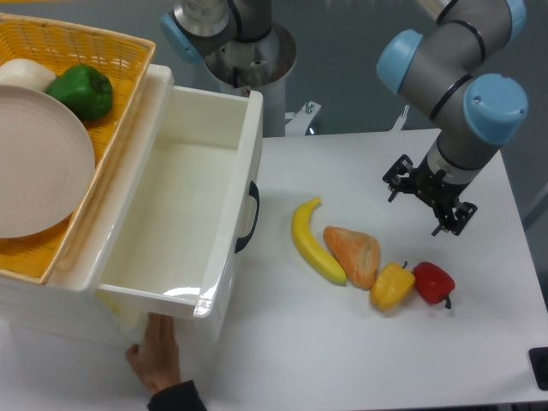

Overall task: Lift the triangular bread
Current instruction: 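Move the gripper down toward the orange triangular bread slice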

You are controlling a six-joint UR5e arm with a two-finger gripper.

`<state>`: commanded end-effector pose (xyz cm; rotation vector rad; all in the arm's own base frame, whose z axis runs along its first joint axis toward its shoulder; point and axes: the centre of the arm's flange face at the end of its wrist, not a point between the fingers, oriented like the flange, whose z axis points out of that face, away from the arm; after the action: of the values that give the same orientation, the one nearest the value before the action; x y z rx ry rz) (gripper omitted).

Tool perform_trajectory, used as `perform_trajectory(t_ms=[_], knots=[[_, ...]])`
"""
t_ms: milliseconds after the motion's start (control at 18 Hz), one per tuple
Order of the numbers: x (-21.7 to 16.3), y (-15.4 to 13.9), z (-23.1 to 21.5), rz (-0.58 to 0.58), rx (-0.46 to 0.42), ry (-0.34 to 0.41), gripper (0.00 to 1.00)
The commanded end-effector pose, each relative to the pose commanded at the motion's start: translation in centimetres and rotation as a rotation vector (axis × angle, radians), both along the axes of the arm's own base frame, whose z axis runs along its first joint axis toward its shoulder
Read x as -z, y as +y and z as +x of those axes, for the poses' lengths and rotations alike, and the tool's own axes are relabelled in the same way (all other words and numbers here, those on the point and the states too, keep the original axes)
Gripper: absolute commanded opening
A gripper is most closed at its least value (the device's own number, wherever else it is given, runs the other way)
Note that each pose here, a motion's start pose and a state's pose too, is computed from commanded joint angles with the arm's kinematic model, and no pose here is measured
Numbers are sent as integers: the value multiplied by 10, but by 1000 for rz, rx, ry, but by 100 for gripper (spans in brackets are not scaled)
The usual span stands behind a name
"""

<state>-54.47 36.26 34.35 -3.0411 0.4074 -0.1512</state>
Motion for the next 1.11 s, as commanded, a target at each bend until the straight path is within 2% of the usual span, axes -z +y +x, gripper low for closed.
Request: perform_trajectory(t_ms=[167, 556, 1111], knots=[[5, 1, 3, -2, 1, -13, 100], [45, -2, 19, -1, -12, -101, 100], [64, -8, 34, -16, -13, -148, 100]])
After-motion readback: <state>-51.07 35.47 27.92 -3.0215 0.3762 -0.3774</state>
